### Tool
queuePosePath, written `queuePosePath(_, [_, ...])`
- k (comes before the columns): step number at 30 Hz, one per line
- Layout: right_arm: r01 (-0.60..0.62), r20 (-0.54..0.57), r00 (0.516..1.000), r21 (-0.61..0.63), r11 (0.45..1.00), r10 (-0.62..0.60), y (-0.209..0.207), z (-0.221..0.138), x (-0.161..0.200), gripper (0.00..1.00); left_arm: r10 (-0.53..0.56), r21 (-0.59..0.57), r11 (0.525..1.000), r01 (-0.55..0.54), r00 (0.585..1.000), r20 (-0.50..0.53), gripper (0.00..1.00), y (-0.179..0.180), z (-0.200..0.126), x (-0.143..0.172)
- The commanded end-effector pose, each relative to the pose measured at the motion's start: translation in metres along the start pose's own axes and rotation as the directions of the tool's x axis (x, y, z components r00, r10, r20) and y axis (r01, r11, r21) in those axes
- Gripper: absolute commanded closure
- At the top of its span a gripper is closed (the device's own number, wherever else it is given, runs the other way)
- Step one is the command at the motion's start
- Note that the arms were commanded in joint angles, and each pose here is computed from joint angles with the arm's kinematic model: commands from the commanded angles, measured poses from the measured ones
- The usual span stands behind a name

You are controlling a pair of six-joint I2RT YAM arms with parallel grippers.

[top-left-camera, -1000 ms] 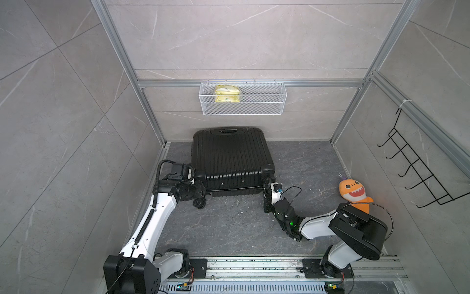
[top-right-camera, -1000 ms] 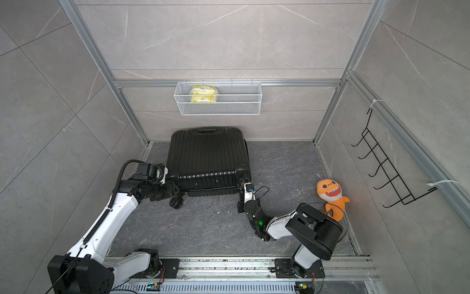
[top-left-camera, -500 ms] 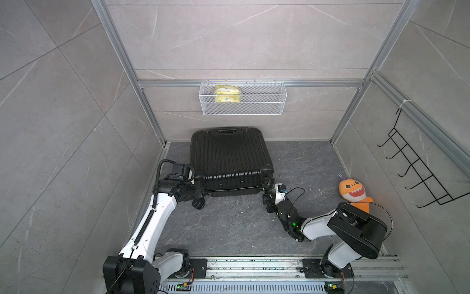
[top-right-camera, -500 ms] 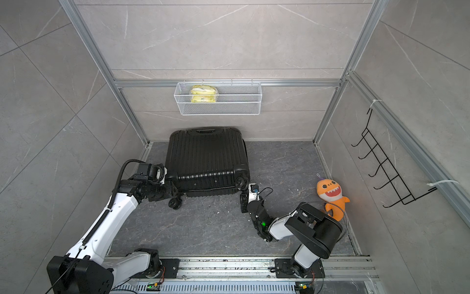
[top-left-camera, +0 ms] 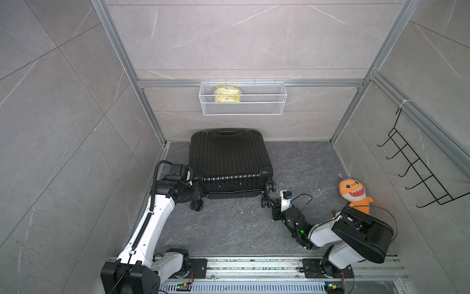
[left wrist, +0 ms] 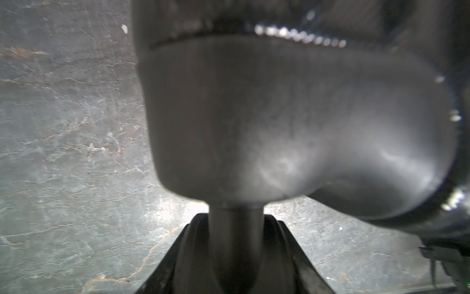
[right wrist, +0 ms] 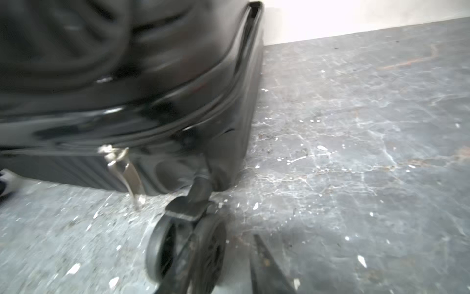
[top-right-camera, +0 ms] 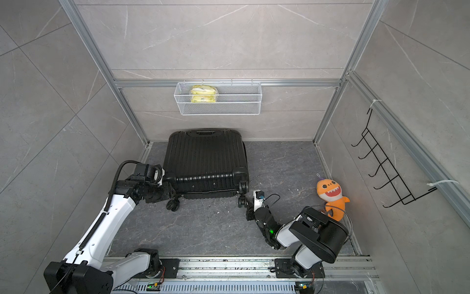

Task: Close the suitcase zippers
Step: Adjust the suitcase at the center of the board.

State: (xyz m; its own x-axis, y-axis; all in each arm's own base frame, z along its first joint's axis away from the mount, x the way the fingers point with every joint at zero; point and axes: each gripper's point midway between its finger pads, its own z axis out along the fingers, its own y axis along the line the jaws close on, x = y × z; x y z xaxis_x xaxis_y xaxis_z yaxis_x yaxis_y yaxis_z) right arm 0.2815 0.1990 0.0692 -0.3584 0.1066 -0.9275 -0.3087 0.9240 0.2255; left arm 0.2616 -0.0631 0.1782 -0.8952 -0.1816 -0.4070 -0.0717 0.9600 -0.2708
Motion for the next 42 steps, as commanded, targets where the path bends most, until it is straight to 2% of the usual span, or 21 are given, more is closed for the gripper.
queuePosePath(1, [-0.013, 0.105, 0.994, -0.111, 0.994, 0.024, 0.018, -0.005, -0.017, 0.59, -0.036, 0.141, 0.990, 0.018, 0.991, 0.128, 0.89, -0.030, -0.039, -0.024])
queuePosePath(5, [0.046, 0.108, 0.994, -0.134, 0.990, -0.032, 0.032, 0.003, -0.016, 0.56, -0.066, 0.194, 0.980, 0.041, 0.990, 0.124, 0.90, -0.038, -0.039, -0.022])
queuePosePath(14, [0.070, 0.150, 0.987, -0.067, 0.995, -0.059, 0.029, 0.012, -0.027, 0.52, -0.075, 0.206, 0.977, 0.054, 0.993, 0.094, 0.91, -0.038, -0.034, -0.016])
queuePosePath(19, [0.090, 0.134, 0.988, -0.061, 0.994, -0.082, 0.034, 0.021, -0.027, 0.51, -0.083, 0.232, 0.971, 0.062, 0.993, 0.082, 0.91, -0.043, -0.035, -0.015])
queuePosePath(29, [0.114, 0.112, 0.987, -0.013, 0.993, -0.112, 0.033, 0.039, -0.021, 0.57, -0.075, 0.246, 0.968, 0.052, 0.994, 0.085, 0.91, -0.046, -0.039, -0.014])
queuePosePath(32, [0.119, 0.112, 0.987, 0.000, 0.993, -0.119, 0.031, 0.040, -0.019, 0.63, -0.070, 0.241, 0.969, 0.047, 0.994, 0.087, 0.91, -0.045, -0.040, -0.013])
queuePosePath(38, [0.128, 0.124, 0.983, 0.039, 0.991, -0.132, 0.022, 0.034, -0.023, 0.93, -0.068, 0.201, 0.979, 0.045, 0.992, 0.109, 0.91, -0.038, -0.042, -0.015])
queuePosePath(40, [0.128, 0.131, 0.982, 0.058, 0.990, -0.135, 0.018, 0.031, -0.026, 0.99, -0.062, 0.179, 0.983, 0.041, 0.992, 0.114, 0.91, -0.034, -0.042, -0.015])
queuePosePath(42, [0.128, 0.133, 0.982, 0.077, 0.989, -0.137, 0.013, 0.026, -0.027, 1.00, -0.051, 0.145, 0.989, 0.034, 0.992, 0.119, 0.91, -0.029, -0.041, -0.017])
